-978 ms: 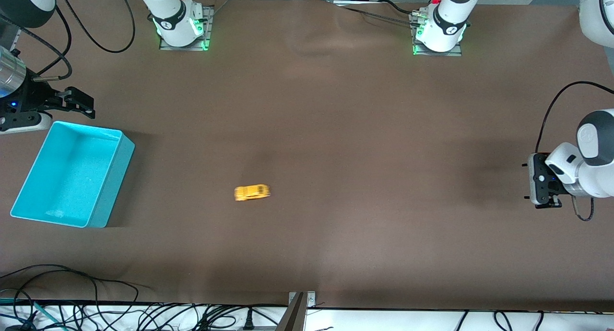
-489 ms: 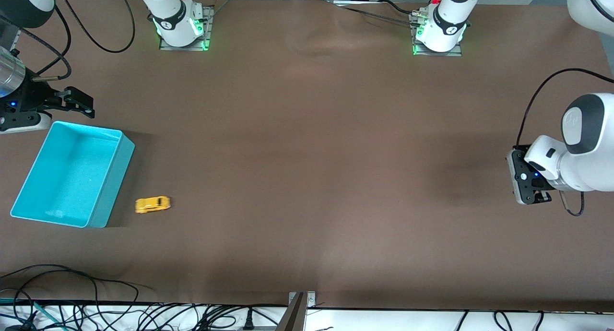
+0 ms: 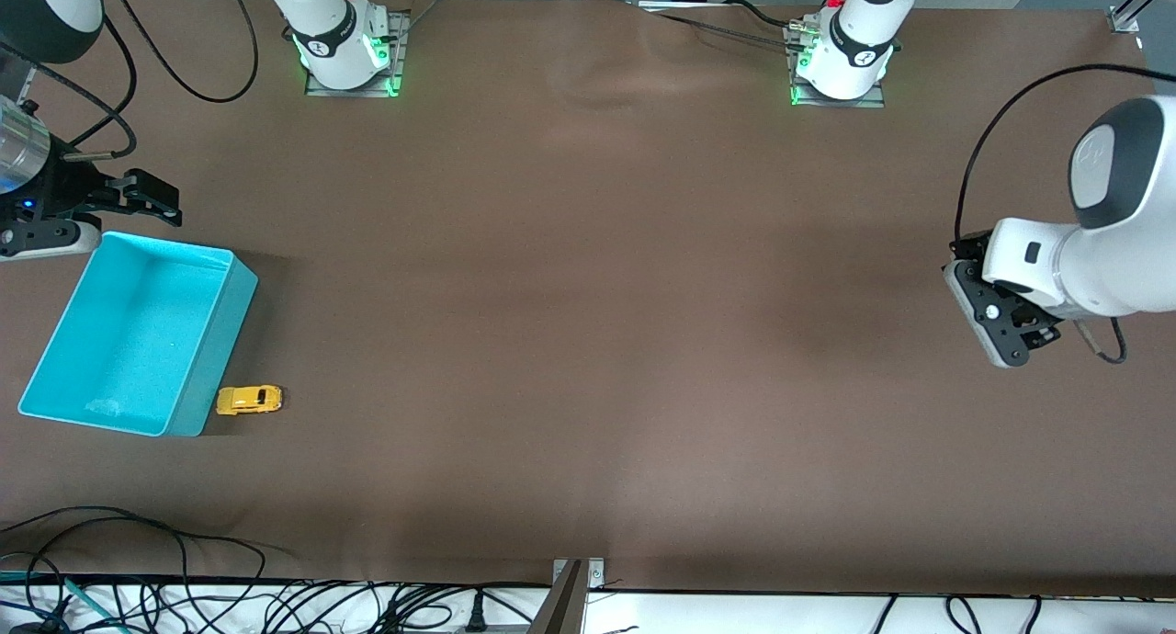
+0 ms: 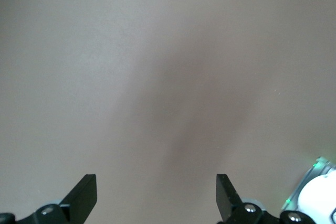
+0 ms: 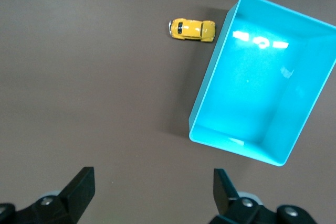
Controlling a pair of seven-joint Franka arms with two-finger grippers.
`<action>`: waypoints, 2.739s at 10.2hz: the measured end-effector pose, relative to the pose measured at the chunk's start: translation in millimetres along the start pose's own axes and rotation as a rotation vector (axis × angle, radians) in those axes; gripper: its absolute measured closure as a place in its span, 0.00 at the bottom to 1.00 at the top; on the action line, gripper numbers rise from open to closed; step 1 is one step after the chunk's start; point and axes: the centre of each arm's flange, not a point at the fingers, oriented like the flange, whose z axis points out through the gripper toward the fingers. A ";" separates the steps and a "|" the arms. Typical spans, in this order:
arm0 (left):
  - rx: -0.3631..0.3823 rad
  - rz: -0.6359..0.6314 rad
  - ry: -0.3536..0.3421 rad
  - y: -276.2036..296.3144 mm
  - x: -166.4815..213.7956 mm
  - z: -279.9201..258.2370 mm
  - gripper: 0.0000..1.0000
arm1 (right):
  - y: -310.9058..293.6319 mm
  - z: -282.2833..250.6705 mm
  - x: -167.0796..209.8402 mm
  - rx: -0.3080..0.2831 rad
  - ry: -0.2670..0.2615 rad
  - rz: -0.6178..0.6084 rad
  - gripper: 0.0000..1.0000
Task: Wind up and store yellow beetle car
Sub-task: 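Reach the right gripper to the car while the left gripper rises, then close the right gripper around the yellow car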
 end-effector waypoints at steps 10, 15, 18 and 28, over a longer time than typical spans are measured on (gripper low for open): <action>0.100 -0.728 0.069 108.0 -26.1 -96.2 0.00 | -3.4 78.3 52.8 0.016 -0.010 -0.220 0.00; 0.018 -0.824 0.135 122.9 -67.1 -104.8 0.00 | 3.1 153.3 95.4 -0.010 0.032 -0.523 0.00; 0.010 -0.824 0.124 120.7 -65.3 -98.5 0.00 | 6.3 190.4 115.2 -0.049 0.073 -0.691 0.00; 0.076 -0.817 0.091 126.2 -66.7 -100.3 0.00 | 39.4 316.9 151.7 -0.015 0.189 -1.093 0.00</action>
